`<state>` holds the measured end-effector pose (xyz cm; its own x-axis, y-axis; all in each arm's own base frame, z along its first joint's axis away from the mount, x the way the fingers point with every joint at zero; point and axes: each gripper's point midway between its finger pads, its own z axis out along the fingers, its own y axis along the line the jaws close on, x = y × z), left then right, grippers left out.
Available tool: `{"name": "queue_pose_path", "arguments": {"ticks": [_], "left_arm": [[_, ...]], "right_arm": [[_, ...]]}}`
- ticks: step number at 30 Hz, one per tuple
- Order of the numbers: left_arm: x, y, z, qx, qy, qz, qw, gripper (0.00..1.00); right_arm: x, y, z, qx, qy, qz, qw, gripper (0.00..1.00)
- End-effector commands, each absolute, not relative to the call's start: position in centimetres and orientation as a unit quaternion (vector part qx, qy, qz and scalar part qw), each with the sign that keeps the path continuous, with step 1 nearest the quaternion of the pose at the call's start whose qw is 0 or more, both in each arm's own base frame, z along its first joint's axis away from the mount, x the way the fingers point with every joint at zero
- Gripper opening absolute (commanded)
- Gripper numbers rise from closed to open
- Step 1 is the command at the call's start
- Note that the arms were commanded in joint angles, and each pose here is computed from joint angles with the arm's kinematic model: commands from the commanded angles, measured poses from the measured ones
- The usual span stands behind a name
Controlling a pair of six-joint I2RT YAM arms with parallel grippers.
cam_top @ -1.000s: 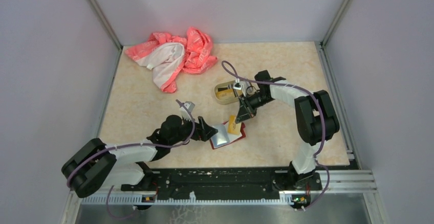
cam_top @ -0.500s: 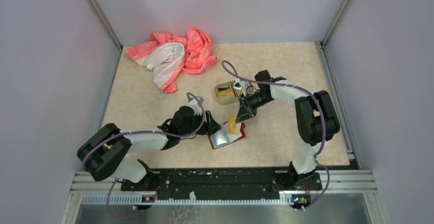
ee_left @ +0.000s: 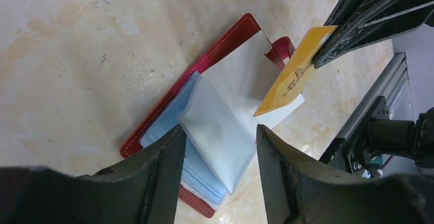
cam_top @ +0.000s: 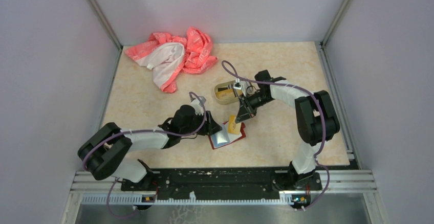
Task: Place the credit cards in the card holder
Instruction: Insert the credit card into the card holder.
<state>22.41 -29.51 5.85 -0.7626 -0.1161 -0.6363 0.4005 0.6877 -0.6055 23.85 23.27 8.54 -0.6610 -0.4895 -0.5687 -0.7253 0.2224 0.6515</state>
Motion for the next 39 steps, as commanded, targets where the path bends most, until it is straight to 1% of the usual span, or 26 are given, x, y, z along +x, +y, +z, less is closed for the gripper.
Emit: {"name": "queue_pose_path", "arguments": {"ticks": [1,5,15,27,29,30,31,36,39], "left_arm": [[22.3,-30.9,8.6,0.09,0.83,-0.433,0.34,0.56],[22.0,-31.3,9.8,0.093,0.818,-0.454,0.341,0.54],[20.9,-33.0,10.3,0.116,0.794,-0.507,0.316,0.55],[20.4,-36.5,10.8,0.134,0.738,-0.6,0.277,0.55],[20.1,-37.1,11.1,0.141,0.726,-0.617,0.271,0.57],[19.9,-37.3,11.0,0.144,0.722,-0.622,0.265,0.61],[19.8,-37.6,11.0,0.146,0.719,-0.627,0.262,0.63],[20.2,-38.3,9.3,0.135,0.732,-0.619,0.249,0.65],[20.4,-38.4,8.3,0.133,0.736,-0.616,0.247,0.61]], "right_arm": [[24.9,23.6,11.3,-0.415,0.749,0.488,0.169,0.0],[25.1,23.6,11.5,-0.417,0.749,0.484,0.174,0.0],[25.7,23.0,12.0,-0.411,0.752,0.48,0.187,0.0],[27.4,21.3,15.1,-0.383,0.748,0.48,0.253,0.0],[27.5,21.3,15.4,-0.38,0.746,0.481,0.261,0.0],[27.5,21.4,15.5,-0.379,0.745,0.483,0.261,0.0],[27.5,21.4,15.6,-0.379,0.743,0.485,0.262,0.0],[27.5,21.3,15.9,-0.377,0.742,0.486,0.265,0.0],[27.8,21.3,15.8,-0.365,0.746,0.488,0.267,0.0]]}}
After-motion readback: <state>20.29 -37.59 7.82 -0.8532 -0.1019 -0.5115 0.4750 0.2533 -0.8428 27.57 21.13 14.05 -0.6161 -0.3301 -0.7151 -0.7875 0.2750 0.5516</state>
